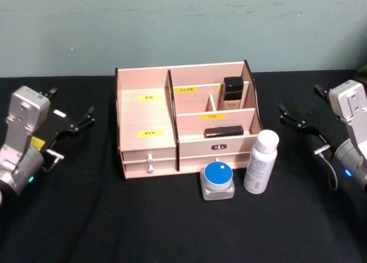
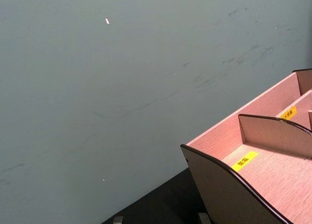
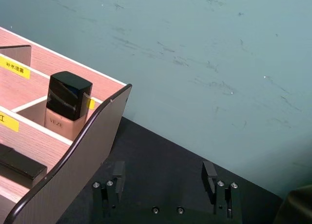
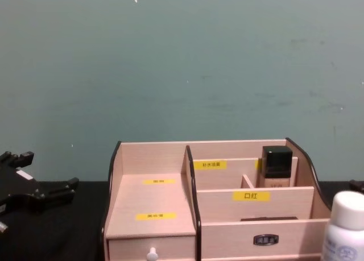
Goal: Pick up the facial cleanser and watermelon frost from the table and place them into the tiered storage box.
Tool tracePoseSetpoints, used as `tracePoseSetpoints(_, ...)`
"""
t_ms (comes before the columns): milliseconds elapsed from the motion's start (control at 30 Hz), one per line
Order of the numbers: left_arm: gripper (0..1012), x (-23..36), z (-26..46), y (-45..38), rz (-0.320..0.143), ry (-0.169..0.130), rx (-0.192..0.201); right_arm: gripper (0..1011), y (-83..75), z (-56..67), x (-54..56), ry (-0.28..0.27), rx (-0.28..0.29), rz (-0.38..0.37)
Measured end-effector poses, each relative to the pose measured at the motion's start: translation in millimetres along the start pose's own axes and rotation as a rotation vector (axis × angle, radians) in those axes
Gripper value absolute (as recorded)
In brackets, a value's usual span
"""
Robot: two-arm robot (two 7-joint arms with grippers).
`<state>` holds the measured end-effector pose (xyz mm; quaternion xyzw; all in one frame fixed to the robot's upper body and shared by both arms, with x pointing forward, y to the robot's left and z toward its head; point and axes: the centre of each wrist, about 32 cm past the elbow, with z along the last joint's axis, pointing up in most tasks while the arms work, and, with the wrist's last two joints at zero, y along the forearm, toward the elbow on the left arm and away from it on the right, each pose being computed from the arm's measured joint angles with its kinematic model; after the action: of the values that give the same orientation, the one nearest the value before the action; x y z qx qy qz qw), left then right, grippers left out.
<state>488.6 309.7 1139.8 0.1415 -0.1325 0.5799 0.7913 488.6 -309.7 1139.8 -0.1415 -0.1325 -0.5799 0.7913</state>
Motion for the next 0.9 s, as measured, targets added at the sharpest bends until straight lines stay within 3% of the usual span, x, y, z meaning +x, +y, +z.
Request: tracePoseSetpoints(900,1001,0.0,0.0,0.0,0.0,0.0,0.0,1002,0.0,0.0,0.0,0.0,0.0,0.0)
